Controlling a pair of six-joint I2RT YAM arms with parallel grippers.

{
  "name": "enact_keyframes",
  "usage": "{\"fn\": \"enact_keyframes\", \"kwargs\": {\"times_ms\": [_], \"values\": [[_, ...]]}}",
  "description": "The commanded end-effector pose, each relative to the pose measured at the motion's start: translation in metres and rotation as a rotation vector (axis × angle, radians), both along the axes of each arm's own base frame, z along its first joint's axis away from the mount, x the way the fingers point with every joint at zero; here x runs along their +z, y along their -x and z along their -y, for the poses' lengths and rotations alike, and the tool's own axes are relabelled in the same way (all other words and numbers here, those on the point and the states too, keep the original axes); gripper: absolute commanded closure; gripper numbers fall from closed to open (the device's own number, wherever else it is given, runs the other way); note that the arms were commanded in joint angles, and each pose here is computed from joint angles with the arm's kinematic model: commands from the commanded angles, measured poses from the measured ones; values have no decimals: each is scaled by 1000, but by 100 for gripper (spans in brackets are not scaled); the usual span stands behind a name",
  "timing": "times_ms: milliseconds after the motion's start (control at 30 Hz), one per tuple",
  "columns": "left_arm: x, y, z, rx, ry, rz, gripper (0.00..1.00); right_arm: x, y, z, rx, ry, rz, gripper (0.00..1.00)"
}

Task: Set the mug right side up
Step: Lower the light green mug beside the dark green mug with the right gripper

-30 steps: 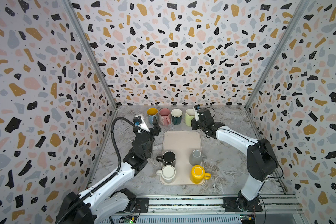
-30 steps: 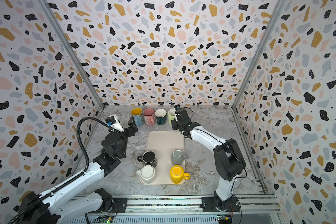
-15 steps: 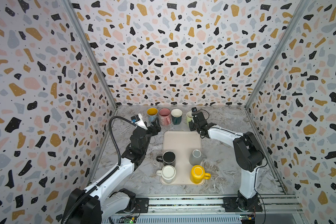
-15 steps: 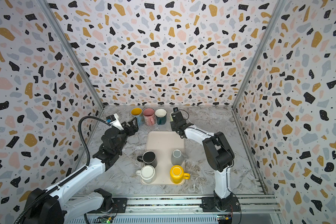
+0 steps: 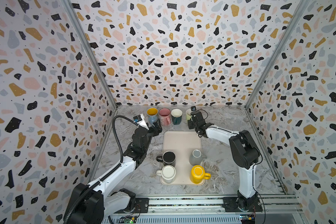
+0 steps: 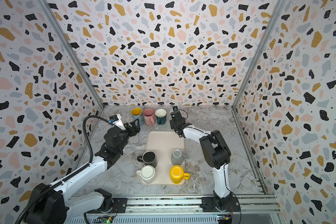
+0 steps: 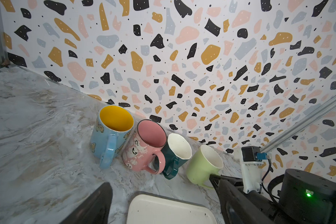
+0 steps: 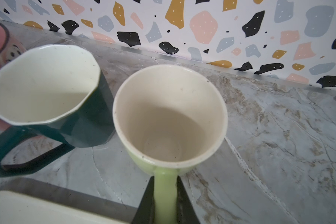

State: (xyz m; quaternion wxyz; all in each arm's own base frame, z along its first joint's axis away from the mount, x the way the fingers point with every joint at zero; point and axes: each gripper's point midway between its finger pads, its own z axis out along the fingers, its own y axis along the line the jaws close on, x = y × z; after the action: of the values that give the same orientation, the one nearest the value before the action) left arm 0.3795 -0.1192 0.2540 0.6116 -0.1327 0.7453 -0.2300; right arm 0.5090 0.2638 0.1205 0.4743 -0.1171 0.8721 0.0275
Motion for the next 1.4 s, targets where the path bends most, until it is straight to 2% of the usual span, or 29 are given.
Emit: {"fn": "enact_keyframes", "kwargs": {"times_ms": [0,500,800,1200,1367], "values": [[26,-5,4,-18,27,69,13,55,-17,-16,-5,-80,144,100],[27,-4,2,-15,27,73,13,21,-19,-26,4,-71,85,100],[28,-3,4,-26,27,80,13,9,-14,-24,-4,-68,61,85],[31,-1,3,-30,32,92,13,5,-3,-25,2,-80,51,74],[34,2,2,-29,32,103,13,5,2,-22,-3,-81,41,65]]}}
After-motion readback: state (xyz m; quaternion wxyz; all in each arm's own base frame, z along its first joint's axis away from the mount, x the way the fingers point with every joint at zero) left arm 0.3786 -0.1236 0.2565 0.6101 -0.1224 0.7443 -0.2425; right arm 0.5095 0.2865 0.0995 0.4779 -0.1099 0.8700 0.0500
